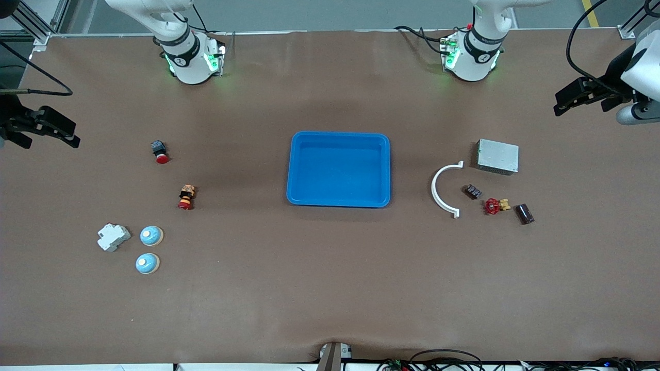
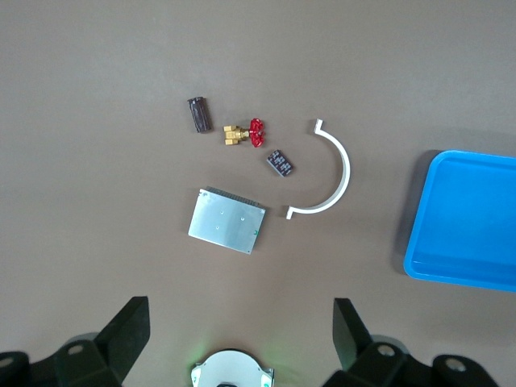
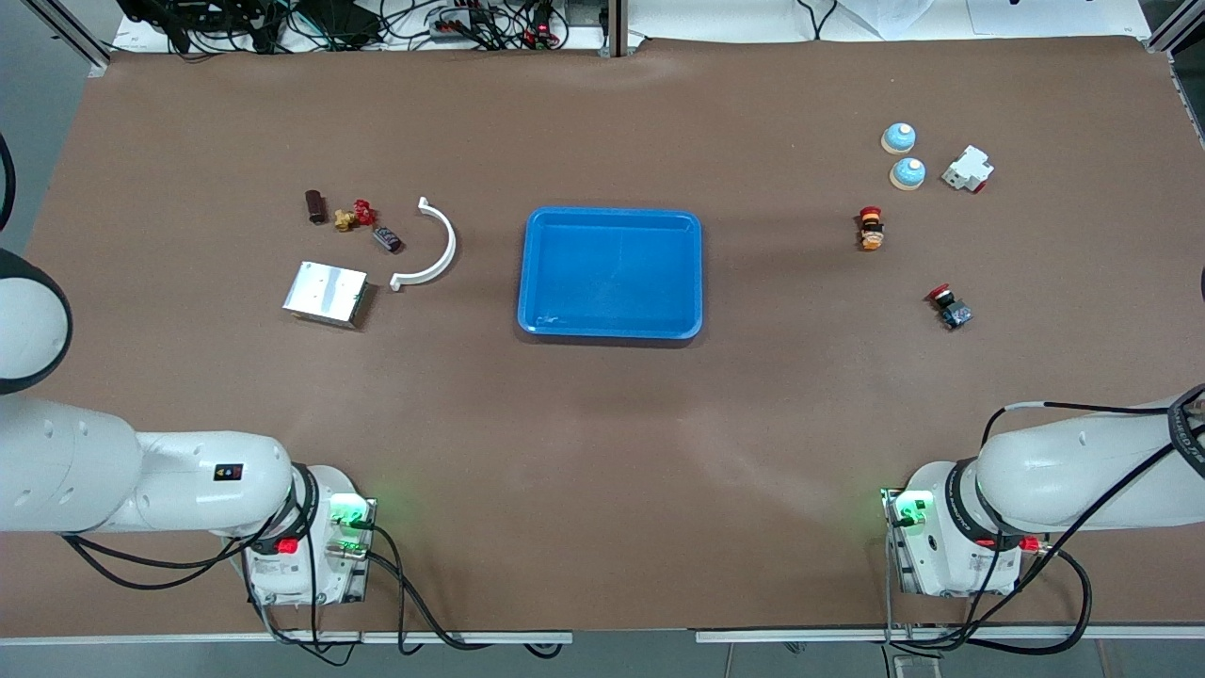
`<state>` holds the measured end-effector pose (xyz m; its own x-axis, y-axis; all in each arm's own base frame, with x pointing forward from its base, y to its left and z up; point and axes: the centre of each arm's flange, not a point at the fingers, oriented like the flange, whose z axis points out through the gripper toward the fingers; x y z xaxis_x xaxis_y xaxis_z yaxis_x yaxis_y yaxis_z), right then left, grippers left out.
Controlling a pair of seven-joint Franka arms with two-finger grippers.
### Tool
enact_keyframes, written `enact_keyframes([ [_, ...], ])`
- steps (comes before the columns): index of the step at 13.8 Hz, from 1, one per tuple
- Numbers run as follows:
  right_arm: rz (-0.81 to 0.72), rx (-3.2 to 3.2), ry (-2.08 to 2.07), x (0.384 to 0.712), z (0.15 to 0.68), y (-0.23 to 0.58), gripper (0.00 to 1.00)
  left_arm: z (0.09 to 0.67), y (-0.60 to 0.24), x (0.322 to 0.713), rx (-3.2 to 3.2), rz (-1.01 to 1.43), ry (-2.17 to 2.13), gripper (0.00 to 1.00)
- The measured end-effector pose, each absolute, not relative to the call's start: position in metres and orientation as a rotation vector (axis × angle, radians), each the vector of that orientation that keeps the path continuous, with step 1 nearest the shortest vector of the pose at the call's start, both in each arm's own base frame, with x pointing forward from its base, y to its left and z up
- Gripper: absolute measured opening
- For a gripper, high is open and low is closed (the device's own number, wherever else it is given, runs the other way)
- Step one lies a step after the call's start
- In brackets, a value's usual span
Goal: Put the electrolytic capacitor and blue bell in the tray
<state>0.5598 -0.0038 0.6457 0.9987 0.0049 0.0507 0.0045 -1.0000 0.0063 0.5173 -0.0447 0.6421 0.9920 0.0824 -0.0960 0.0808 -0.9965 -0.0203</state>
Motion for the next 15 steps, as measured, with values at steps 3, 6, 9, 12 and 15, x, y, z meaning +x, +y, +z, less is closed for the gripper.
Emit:
enact_keyframes([
  [3,0.084,3.134,-0.009,0.564,0.628,-0.01,1.0,0.619,-0.043,0.523,-3.116,0.16,-0.135,1.0],
  [6,0.046,3.134,-0.047,0.568,0.584,-0.024,1.0,0.61,-0.039,0.526,-3.115,0.143,-0.146,1.0],
  [9,0.056,3.133,-0.071,0.572,0.528,-0.033,1.0,0.607,-0.03,0.531,-3.058,0.095,-0.15,1.0],
  [12,0.094,3.132,-0.072,0.573,0.474,-0.034,1.0,0.587,-0.02,0.538,-3.013,0.035,-0.15,1.0],
  [15,0.097,3.132,-0.071,0.58,0.41,-0.035,1.0,0.548,0.007,0.545,-3.012,-0.008,-0.2,1.0],
])
